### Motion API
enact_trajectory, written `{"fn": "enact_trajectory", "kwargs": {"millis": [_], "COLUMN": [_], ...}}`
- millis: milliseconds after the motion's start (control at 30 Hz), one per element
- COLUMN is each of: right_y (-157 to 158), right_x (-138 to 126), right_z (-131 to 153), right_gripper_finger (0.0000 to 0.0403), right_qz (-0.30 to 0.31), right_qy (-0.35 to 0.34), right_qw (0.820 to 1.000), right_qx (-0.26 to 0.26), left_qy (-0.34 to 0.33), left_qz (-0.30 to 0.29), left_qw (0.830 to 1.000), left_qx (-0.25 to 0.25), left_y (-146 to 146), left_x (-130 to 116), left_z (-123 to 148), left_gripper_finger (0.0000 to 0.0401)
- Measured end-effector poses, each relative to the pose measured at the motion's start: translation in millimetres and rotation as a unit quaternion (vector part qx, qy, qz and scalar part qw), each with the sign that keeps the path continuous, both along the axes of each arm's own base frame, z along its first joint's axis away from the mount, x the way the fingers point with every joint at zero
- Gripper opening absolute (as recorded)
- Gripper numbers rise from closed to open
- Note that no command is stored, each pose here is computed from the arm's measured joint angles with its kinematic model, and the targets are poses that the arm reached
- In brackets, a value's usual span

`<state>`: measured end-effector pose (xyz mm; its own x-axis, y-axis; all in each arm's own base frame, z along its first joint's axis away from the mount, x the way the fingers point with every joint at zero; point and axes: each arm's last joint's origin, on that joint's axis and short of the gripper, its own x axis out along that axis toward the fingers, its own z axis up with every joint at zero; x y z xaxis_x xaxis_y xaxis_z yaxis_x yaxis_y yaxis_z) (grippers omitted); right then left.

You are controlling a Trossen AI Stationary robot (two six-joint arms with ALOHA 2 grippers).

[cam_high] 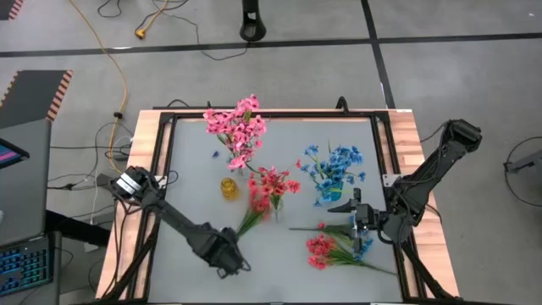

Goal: Sort flowers into vase by color
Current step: Put the top red flowers into the bottom transparent vase

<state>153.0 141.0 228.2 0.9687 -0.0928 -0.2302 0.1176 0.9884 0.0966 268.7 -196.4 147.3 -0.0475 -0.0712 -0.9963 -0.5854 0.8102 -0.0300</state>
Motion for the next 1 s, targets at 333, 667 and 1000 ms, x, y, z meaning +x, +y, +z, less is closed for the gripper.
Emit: {"fn": "enact_trajectory", "kwargs": {"millis": [333, 667, 1000], "right_y": [0.0, 0.1, 0.1], "right_x": [0.0, 0.0, 0.0], "right_z": [0.0, 0.0, -0.1], "right_gripper_finger": [0.0249, 0.0249, 0.0249], "right_qz": [0.000, 0.001, 0.001], "right_qy": [0.000, 0.000, 0.001], "right_qw": [1.000, 1.000, 1.000], "right_qx": [0.000, 0.000, 0.000], "left_qy": [0.035, 0.032, 0.019], "left_qz": [-0.052, -0.095, -0.089], "left_qw": [0.997, 0.993, 0.994], "left_qx": [-0.047, -0.067, -0.057], "left_y": [-31.5, -28.9, -14.1], "left_x": [-25.3, -21.4, -8.6], "left_z": [0.5, 1.3, 2.0], "left_gripper_finger": [0.0016, 0.0129, 0.0158]}}
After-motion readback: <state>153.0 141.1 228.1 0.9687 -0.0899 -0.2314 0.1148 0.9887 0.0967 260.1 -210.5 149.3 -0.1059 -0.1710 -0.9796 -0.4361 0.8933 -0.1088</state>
